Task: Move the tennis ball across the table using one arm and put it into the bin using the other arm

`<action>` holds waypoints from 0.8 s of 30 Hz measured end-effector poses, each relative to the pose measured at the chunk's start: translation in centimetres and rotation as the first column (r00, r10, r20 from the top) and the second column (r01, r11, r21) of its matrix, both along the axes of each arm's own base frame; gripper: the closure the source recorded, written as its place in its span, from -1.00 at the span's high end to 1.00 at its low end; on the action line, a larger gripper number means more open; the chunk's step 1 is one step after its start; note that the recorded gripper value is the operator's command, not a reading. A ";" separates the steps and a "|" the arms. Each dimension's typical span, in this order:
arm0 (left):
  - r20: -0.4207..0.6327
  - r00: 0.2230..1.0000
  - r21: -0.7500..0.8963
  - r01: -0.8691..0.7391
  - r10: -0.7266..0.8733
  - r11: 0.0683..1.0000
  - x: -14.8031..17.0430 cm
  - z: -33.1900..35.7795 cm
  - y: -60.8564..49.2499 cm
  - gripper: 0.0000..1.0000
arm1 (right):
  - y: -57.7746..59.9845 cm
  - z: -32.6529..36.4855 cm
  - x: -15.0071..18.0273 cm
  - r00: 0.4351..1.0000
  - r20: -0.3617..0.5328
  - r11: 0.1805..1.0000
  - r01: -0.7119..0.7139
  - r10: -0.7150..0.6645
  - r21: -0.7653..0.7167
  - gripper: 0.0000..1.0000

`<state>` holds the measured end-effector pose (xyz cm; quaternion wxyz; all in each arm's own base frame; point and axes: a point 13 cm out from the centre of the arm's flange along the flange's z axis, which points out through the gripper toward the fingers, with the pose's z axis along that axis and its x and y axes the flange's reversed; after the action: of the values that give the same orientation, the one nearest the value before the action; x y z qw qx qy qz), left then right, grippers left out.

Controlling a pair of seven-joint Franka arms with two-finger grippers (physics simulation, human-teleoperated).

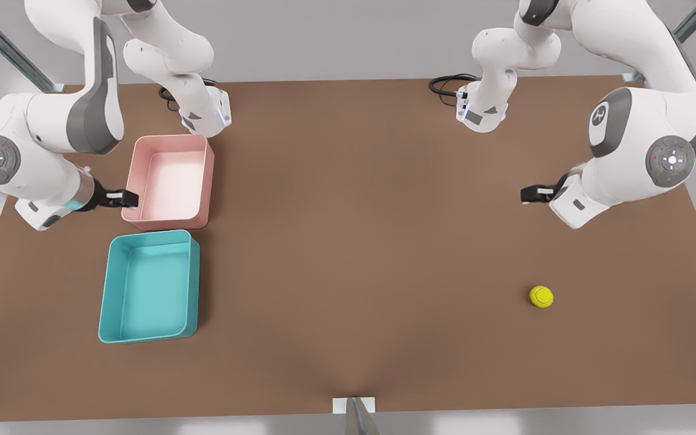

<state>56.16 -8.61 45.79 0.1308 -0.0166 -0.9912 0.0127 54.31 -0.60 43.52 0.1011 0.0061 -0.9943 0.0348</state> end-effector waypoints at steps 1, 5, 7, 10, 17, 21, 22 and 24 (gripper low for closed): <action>0.008 1.000 0.000 -0.004 0.004 1.000 0.2 0.0 0.0 1.00 | 0.0 0.1 0.3 1.000 0.015 1.000 0.002 -0.002 0.000 1.00; 0.007 1.000 0.007 -0.023 0.023 1.000 1.2 -2.0 0.8 -0.42 | -0.5 -1.2 1.9 1.000 0.023 1.000 0.019 -0.019 -0.006 1.00; -0.016 0.999 0.017 -0.045 0.045 0.999 2.9 -6.1 3.3 -0.57 | -0.3 -1.7 2.1 1.000 0.019 1.000 0.021 -0.021 -0.007 1.00; -0.024 1.000 0.059 -0.014 0.015 0.998 6.2 -14.0 9.6 -0.57 | 0.0 -2.2 2.5 1.000 0.020 1.000 0.020 -0.020 -0.008 1.00; 0.049 0.930 0.105 0.357 -0.363 0.928 12.1 -25.6 20.1 -0.57 | 0.9 -2.0 3.3 0.999 0.051 1.000 0.009 -0.008 -0.010 1.00; 0.089 0.773 0.113 0.619 -0.628 0.778 14.6 -27.7 22.5 -0.57 | 0.8 -2.1 3.4 0.998 0.057 1.000 0.015 -0.015 -0.005 1.00; 0.087 0.725 0.109 0.675 -0.683 0.730 14.9 -28.6 22.7 -0.57 | 0.8 -2.1 3.5 0.998 0.056 1.000 0.016 -0.016 -0.004 1.00; 0.088 0.626 0.102 0.768 -0.775 0.632 15.6 -30.5 22.9 -0.57 | 0.9 -2.2 3.5 0.998 0.057 1.000 0.017 -0.017 0.000 1.00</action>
<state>71.78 14.28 15.33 0.0628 -0.4363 -0.8947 -0.0725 57.80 0.32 41.33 0.0732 -0.0033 -0.9967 0.0345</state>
